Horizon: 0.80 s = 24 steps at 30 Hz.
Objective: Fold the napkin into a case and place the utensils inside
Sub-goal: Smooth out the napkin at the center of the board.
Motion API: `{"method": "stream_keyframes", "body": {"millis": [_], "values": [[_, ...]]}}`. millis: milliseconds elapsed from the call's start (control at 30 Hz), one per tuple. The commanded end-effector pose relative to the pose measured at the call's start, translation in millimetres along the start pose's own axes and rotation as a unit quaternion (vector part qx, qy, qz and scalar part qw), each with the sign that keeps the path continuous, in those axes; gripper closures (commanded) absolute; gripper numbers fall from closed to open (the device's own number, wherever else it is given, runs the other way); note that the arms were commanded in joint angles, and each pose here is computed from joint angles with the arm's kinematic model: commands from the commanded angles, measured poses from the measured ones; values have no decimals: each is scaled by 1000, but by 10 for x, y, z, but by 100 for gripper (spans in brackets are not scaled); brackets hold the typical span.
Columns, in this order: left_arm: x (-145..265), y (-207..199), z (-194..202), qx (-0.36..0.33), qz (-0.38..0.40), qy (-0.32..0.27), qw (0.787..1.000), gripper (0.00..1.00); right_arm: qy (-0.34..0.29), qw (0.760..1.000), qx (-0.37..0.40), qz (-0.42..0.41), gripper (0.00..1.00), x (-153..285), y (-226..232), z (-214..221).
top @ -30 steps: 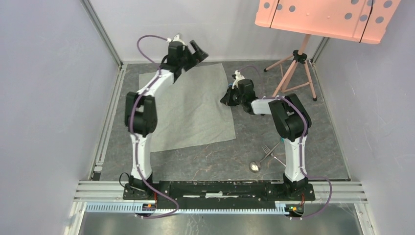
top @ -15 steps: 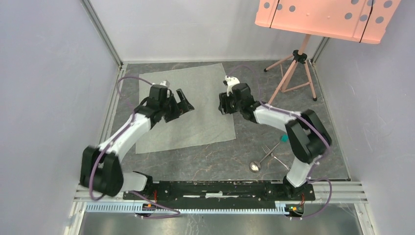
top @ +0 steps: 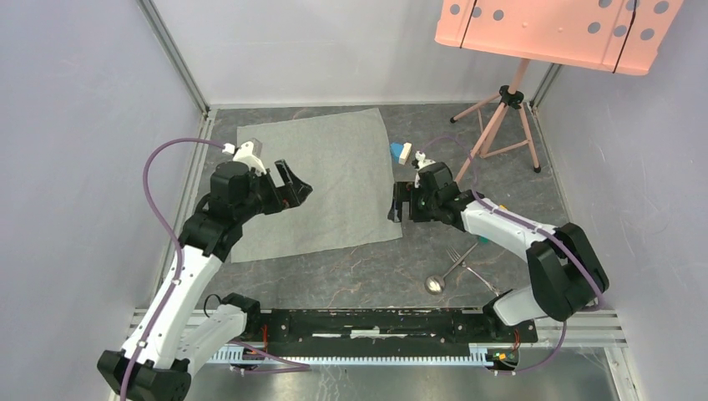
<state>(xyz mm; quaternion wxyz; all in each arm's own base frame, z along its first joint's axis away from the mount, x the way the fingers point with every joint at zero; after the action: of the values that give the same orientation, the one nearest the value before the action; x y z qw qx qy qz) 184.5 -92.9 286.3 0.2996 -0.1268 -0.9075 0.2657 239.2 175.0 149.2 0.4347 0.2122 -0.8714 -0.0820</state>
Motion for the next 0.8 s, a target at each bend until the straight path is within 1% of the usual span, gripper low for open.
{"method": "stream_keyframes", "body": {"millis": [0,33,100,167,200,267,333,367,467,600,667,700,767], "values": [[269,-21,-86,-89,7,-25,996,0,29,998,-37,30,2,32,101,21],[288,-10,-82,-97,7,-28,995,0,40,997,-33,52,2,33,113,27],[291,30,-63,-110,2,-35,993,0,40,993,-14,107,2,40,122,-25],[249,88,-40,-117,-10,-47,992,0,18,982,-6,186,2,73,98,-5],[233,106,-38,-120,-15,-48,992,0,11,980,-8,201,2,83,85,23],[247,126,-51,-125,-18,-42,991,0,10,978,-20,207,2,66,50,96],[268,145,-38,-135,-13,-41,990,0,14,983,-15,185,2,33,76,109],[288,156,-31,-139,-10,-43,989,0,11,982,-16,188,2,33,87,108],[334,171,-10,-139,-12,-48,989,0,-30,981,-8,192,2,89,153,96],[343,152,43,-149,-6,-39,988,0,-73,984,3,160,2,105,195,94],[365,144,74,-155,-6,-39,987,0,-74,986,18,146,2,48,184,104],[378,138,83,-157,-4,-40,987,0,-63,987,27,148,2,17,175,93],[392,128,95,-159,-2,-40,987,0,-24,983,35,180,2,-1,171,67]]}}
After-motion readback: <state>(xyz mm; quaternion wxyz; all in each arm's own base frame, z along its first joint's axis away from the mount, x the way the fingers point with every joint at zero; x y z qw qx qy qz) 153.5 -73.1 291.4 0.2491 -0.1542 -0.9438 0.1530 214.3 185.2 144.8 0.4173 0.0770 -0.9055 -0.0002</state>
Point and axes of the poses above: each gripper's point midway between its finger pads, its own x axis back along the fingers, its own y axis along the line the jaws close on, z = x × y, the point moved 10 cm from there along x, back along the fingers, and after that the axes turned 3 degrees about x, right-handed, at the moved point
